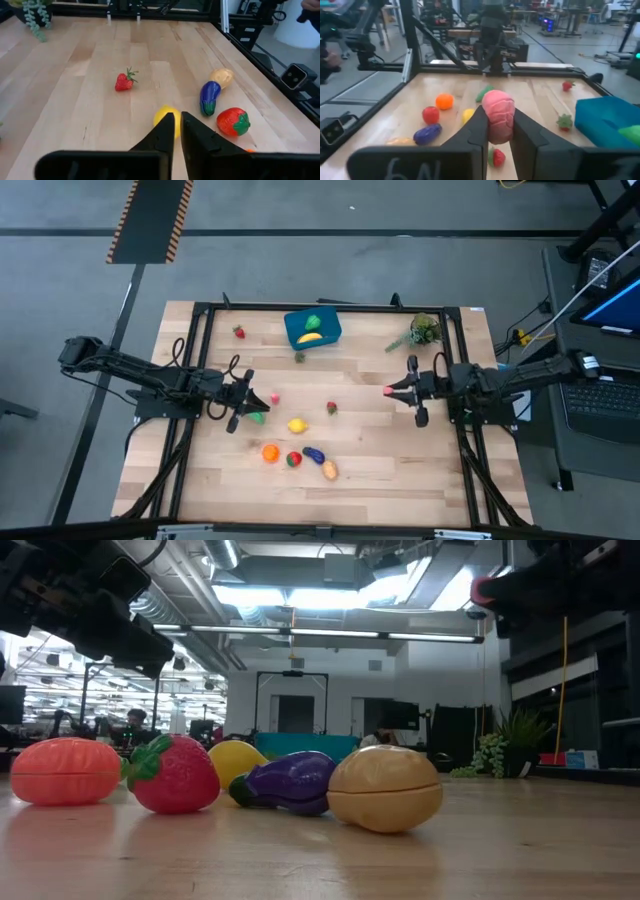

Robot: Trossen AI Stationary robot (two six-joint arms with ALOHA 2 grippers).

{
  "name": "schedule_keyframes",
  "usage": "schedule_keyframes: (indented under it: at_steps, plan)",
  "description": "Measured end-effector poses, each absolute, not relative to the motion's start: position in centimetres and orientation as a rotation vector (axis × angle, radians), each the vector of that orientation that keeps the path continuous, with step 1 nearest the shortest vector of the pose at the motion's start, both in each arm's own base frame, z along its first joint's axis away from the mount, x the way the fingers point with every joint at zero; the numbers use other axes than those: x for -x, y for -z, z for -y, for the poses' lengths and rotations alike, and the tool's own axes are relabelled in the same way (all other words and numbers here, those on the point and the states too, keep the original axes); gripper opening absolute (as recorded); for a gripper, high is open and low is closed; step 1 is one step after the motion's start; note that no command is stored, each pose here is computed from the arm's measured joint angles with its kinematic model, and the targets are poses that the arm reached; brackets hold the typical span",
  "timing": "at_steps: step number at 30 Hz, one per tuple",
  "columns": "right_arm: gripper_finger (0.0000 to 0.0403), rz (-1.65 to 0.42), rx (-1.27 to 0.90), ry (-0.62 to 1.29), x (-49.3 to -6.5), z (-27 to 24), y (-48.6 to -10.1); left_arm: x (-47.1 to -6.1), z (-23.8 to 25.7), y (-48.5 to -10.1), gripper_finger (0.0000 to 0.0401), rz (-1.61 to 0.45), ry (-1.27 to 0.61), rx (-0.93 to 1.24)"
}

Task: Pick and placing Produce into tupperware
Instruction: Put the peach into the blue bin

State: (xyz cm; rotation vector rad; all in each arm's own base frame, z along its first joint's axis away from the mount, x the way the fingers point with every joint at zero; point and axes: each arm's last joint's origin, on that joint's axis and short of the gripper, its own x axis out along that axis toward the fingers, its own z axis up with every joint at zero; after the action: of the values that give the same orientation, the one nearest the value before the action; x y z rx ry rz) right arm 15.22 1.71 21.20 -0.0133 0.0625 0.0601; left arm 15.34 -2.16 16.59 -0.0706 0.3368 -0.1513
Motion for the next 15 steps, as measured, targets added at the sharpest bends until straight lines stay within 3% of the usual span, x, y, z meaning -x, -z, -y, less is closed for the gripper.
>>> schedule_keyframes:
  at_steps: [15]
  plan:
    - [0.0057, -0.160, 0.014, -0.080, -18.8, 3.0, -21.3, -15.3, 2.2, -16.6, 0.0054, -0.334, 0.158, 0.028]
